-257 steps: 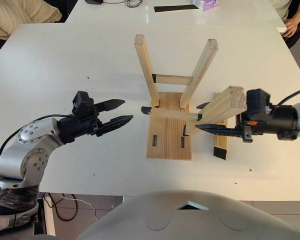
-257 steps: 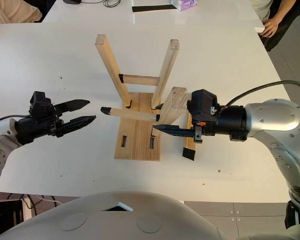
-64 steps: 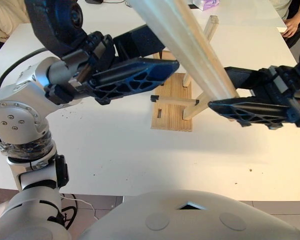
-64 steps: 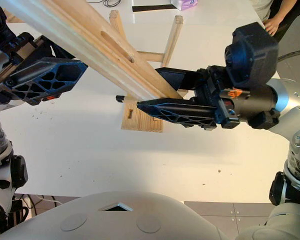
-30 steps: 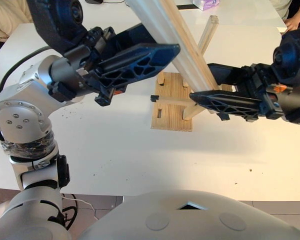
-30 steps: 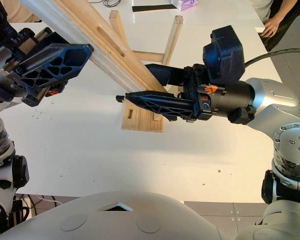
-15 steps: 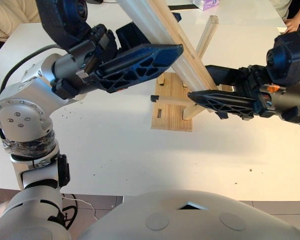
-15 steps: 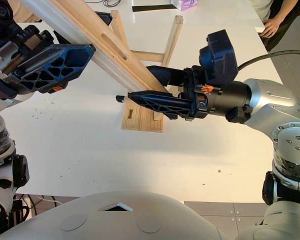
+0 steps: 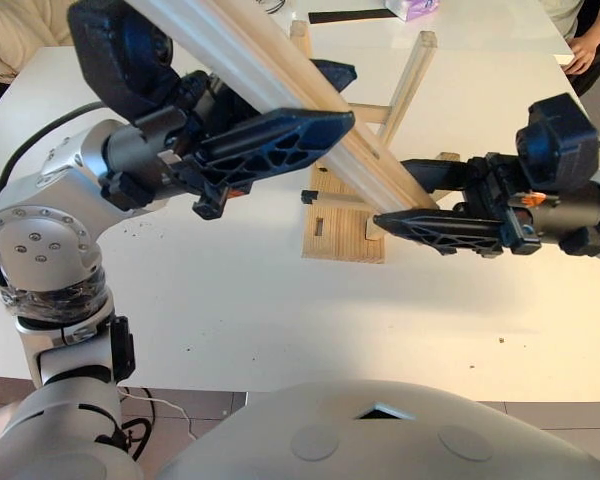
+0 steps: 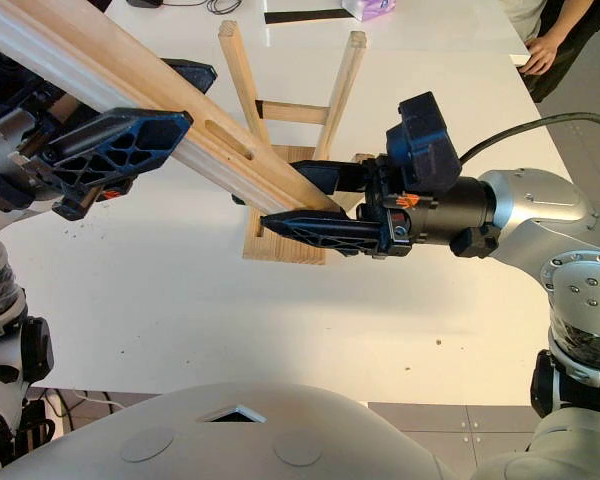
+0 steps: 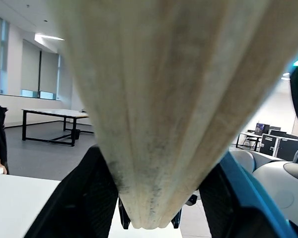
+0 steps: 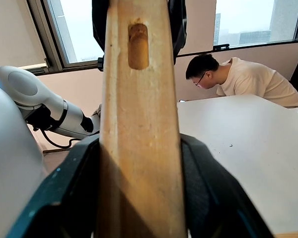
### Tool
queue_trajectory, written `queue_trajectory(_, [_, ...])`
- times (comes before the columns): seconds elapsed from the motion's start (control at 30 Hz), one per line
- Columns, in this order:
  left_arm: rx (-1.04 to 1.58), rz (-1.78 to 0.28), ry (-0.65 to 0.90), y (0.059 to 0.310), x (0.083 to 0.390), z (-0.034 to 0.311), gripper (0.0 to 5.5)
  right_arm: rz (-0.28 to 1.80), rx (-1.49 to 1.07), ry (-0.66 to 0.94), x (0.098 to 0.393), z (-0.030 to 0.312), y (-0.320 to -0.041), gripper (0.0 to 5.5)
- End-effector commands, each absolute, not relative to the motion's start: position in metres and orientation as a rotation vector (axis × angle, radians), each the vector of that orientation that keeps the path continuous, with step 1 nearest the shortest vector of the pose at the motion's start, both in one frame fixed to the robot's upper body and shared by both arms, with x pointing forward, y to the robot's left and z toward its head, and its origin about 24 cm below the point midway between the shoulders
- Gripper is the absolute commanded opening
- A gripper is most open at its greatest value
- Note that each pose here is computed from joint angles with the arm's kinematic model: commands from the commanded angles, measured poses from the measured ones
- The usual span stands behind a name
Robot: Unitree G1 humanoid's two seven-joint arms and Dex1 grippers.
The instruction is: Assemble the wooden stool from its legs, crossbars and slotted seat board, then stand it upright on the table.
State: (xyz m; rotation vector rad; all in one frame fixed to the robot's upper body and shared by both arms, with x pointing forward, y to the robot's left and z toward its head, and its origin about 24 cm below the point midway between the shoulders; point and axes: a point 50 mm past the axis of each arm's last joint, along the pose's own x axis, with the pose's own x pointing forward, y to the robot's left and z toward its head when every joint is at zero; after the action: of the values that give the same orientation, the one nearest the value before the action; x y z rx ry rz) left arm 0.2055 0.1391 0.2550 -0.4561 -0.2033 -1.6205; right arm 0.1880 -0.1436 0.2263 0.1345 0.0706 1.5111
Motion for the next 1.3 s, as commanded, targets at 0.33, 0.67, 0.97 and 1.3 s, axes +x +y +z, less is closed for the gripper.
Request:
queue_trajectory(0.33, [-0.419,-1.627,-0.201,0.149,0.202,0.256,2.08,1.493,0.046,0.138,0.188,0.224,-0.150,3.05])
queue_trajectory(0.67, [-0.205,-1.559,-0.150,0.208,0.179,0.284,2.07,1.386,0.043,0.058,0.176,0.241,-0.174,3.05])
queue_trajectory(0.97, [0.040,-1.389,0.182,0.228,0.196,0.239,2.07,1.263,-0.018,0.047,0.170,0.254,-0.207,3.05])
queue_trajectory(1.3, [0.312,-1.282,0.052,0.228,0.216,0.155,2.07,1.161,-0.172,0.060,0.187,0.258,-0.234,3.05])
